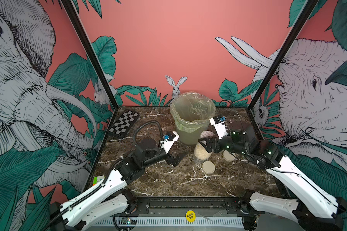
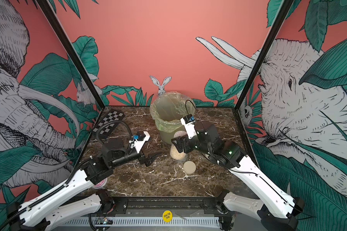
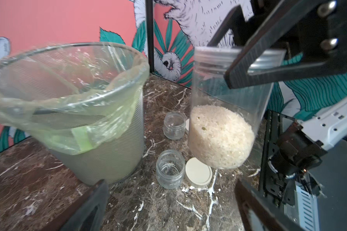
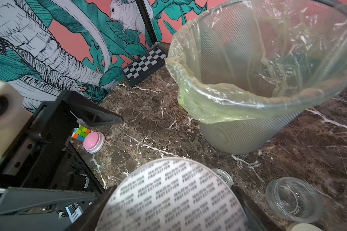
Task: Empty moldy rice from jars
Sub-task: Pick up the jar from the center of the board.
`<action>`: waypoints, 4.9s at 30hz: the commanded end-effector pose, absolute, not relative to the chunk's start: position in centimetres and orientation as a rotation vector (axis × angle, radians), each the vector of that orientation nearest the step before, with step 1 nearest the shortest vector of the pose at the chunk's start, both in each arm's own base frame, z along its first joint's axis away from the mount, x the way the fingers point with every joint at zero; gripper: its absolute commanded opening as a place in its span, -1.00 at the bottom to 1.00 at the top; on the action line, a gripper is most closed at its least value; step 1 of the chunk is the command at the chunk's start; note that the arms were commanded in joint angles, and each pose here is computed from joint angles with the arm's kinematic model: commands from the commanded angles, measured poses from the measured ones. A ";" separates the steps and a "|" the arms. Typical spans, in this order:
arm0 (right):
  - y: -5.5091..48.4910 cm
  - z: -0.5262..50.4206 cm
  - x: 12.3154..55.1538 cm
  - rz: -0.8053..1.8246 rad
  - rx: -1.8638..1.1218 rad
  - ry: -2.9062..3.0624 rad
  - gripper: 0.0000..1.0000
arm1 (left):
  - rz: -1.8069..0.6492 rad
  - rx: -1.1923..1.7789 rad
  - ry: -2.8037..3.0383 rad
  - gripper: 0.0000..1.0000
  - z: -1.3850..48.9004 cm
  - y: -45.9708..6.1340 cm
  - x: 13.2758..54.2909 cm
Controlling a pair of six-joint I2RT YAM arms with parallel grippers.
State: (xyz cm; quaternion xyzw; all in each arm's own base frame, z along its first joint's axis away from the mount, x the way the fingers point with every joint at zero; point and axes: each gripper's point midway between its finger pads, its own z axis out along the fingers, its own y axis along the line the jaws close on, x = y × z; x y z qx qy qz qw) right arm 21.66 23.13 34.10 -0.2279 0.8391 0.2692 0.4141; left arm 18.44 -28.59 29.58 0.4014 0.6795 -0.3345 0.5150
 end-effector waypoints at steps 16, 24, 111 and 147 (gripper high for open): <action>24.7 36.6 21.2 0.875 -0.546 2.008 0.26 | -0.956 1.151 1.456 0.99 30.4 -36.0 16.6; 24.8 36.8 21.4 0.908 -0.532 1.997 0.25 | -0.967 1.169 1.451 0.99 30.0 -36.6 16.6; 22.4 37.1 23.0 0.993 -0.226 1.925 0.98 | -0.666 1.012 1.395 -0.20 31.8 -34.6 21.6; 22.1 38.8 27.8 1.125 -0.062 2.400 0.95 | 0.022 1.132 1.183 -0.31 35.3 -33.5 27.6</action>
